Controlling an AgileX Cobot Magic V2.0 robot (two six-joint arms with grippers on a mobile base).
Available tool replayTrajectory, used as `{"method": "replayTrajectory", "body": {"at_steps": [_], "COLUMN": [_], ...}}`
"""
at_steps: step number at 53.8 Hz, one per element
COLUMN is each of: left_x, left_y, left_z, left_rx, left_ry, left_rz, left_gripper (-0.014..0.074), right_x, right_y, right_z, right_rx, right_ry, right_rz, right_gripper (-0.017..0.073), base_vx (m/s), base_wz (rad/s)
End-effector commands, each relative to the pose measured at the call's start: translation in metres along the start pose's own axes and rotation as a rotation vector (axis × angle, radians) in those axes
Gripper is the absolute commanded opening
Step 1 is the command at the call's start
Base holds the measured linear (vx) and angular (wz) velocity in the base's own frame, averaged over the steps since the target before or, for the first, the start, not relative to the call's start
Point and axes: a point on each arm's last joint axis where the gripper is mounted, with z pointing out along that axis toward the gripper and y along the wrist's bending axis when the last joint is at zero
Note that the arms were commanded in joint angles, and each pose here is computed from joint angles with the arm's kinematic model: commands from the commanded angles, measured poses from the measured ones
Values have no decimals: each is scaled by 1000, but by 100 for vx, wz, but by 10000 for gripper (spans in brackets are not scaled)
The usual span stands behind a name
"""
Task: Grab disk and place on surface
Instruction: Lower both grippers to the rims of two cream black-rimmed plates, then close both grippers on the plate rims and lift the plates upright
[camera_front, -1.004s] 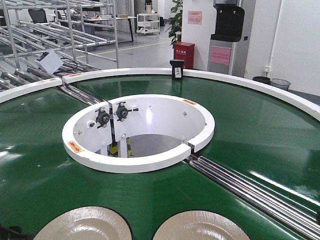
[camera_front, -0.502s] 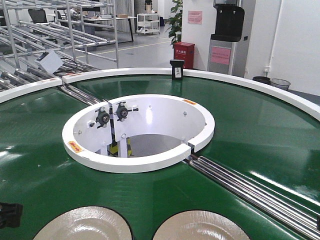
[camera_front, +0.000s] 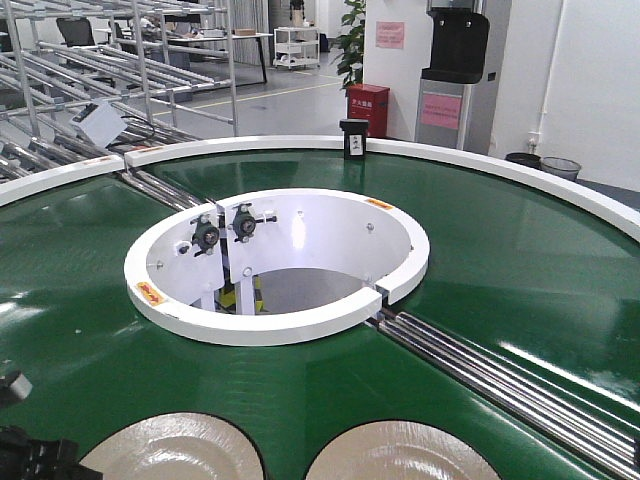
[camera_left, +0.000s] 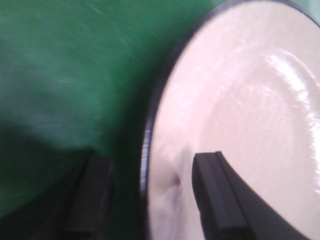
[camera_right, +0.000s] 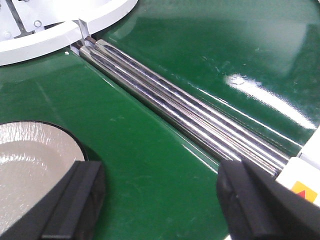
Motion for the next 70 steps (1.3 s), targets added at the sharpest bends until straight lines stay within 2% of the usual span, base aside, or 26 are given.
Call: {"method": "replayTrajectory", "body": {"at_steps": [1, 5, 15, 16, 21, 24, 27, 32, 37, 40, 45, 52, 55, 61, 67, 70], "left_x": [-12, -10, -8, -7, -7, -8, -8, -8, -10, -13, -20, -26, -26, -24, -23, -22], "left_y": [-13, -14, -25, -28, -27, -26, -26, -28, -33, -38, -43, -47, -50, -59, -67, -70], "left_z": [-8, -4, 8, 9, 9, 9, 9, 7, -1, -9, -30, -70, -84, -107, -116, -117], "left_rx": [77, 99, 118, 136, 131, 124, 119, 125, 122, 102, 51, -17, -27, -31, -29, -18], "left_ry": [-62, -43, -8, 4, 1, -3, -7, -7, -28, -62, -148, -292, -333, -392, -418, -418], "left_rz": [4, 9, 62, 66, 61, 60, 60, 65, 83, 97, 80, 20, 7, 13, 30, 17], "left_gripper": [463, 463, 463, 454, 404, 347, 272, 127, -10, -10, -7, -6, -5, -5, -5, -5], "right_x": [-18, -18, -18, -18, -18, -16, -13, -2, 1, -2, -10, -18, -19, -13, 1, 8], "right_y": [0, 0, -1, -1, -1, -1, 0, 2, 6, 8, 13, 22, 27, 35, 42, 46], "right_z": [-4, -4, -4, -4, -4, -4, -3, 4, 14, 23, 41, 76, 91, 124, 149, 160], "right_rx": [1, 1, 5, 11, 9, 5, -3, -22, -46, -62, -93, -180, -227, -317, -388, -421], "right_ry": [-107, -107, -108, -108, -106, -90, -48, 137, 297, 362, 429, 493, 515, 567, 610, 625], "right_rz": [-9, -10, -27, -46, -38, -18, 27, 102, 138, 156, 194, 248, 260, 271, 300, 326], "right_gripper": [538, 538, 537, 532, 530, 530, 527, 521, 521, 521, 519, 519, 519, 519, 519, 519], "base_vx": [0, 0, 0, 0, 0, 0, 0, 0, 0, 0, 0, 0, 0, 0, 0, 0], "base_wz": [0, 0, 0, 0, 0, 0, 0, 0, 0, 0, 0, 0, 0, 0, 0, 0]}}
